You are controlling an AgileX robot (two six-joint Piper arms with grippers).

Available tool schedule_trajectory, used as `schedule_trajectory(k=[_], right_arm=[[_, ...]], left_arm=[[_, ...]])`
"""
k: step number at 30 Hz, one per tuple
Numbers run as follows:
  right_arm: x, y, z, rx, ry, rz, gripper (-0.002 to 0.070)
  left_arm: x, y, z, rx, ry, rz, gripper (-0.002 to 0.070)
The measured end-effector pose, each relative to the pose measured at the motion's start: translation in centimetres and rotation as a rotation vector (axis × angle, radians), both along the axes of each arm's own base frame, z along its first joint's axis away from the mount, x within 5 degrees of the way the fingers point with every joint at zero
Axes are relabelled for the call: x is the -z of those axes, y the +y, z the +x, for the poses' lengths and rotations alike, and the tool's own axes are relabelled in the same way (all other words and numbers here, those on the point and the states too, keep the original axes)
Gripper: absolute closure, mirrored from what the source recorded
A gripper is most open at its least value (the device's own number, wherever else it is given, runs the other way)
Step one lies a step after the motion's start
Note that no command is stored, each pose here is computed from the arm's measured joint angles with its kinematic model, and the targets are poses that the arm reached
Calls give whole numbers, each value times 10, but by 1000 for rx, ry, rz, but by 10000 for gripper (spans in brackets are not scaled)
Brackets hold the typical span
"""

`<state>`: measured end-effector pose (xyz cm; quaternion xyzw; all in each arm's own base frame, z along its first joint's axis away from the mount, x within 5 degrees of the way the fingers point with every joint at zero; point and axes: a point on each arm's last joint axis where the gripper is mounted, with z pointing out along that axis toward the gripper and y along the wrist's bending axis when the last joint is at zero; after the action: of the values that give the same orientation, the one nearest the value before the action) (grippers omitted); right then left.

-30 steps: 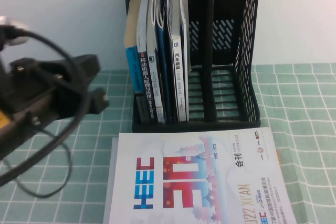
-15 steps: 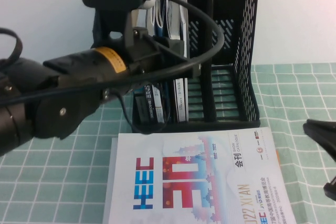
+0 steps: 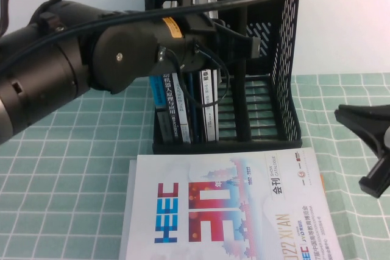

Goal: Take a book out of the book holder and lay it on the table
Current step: Hold the bookshelf

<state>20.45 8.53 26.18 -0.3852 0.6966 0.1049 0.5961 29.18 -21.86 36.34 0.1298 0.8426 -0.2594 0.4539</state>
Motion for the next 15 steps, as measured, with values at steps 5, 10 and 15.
schedule_trajectory(k=[5,10,15], right_arm=[[-26,5,6,-37,-108,72,678],[-39,1,16,15,-172,-40,678],[-30,-10,23,123,-107,-176,678]], left_arm=[[7,6,7,-33,57,24,678],[10,24,16,-104,107,22,678],[9,27,19,-119,111,12,678]])
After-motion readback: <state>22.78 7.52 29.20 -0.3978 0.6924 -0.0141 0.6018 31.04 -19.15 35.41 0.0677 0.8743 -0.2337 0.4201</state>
